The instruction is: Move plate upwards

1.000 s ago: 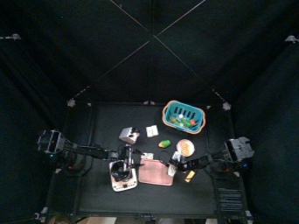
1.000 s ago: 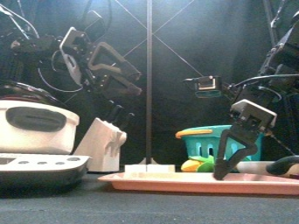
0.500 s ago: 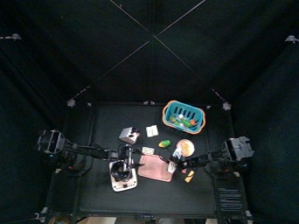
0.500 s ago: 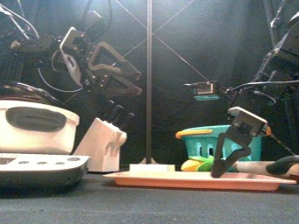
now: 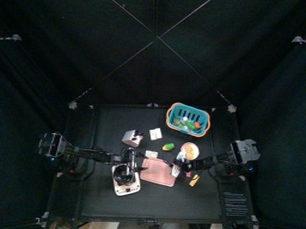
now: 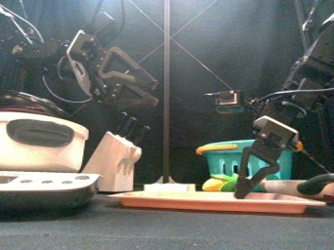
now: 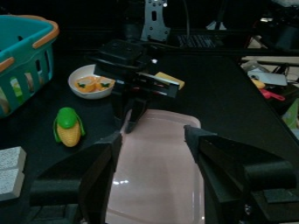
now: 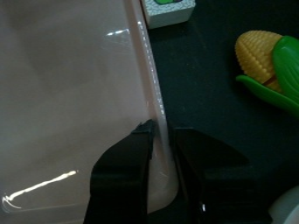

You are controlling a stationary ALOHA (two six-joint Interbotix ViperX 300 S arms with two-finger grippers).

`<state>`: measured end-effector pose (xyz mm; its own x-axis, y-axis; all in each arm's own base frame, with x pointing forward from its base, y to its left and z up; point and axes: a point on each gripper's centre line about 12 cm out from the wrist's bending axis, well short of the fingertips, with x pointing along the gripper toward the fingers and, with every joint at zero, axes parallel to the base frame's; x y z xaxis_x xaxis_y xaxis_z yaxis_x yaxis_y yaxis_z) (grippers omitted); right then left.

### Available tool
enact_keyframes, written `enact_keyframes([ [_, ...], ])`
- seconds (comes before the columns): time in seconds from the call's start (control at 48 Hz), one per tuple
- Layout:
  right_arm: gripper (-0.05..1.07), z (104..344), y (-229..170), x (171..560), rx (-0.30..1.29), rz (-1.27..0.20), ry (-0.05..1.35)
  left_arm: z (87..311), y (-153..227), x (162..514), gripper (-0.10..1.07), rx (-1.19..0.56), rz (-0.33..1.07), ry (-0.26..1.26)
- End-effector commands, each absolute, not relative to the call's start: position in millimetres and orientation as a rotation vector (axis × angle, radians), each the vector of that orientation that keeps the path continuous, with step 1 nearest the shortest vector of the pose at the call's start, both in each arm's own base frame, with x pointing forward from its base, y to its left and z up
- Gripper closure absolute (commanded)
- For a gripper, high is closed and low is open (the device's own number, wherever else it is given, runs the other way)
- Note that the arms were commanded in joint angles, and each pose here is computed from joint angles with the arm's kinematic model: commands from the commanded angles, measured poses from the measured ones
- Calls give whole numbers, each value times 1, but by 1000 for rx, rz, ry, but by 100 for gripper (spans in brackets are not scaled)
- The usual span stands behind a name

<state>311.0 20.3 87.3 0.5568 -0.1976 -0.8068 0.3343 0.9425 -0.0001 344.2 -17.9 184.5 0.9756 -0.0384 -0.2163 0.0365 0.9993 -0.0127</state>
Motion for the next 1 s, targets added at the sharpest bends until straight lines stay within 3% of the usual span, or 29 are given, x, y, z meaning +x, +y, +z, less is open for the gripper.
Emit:
enact_keyframes([
  [0.0, 43, 95, 30, 311, 162, -279, 909, 191, -18, 347, 4, -10, -36, 197],
  [0.979, 41, 104, 25, 288, 199, -333, 896, 191, -18, 348, 4, -10, -36, 195],
])
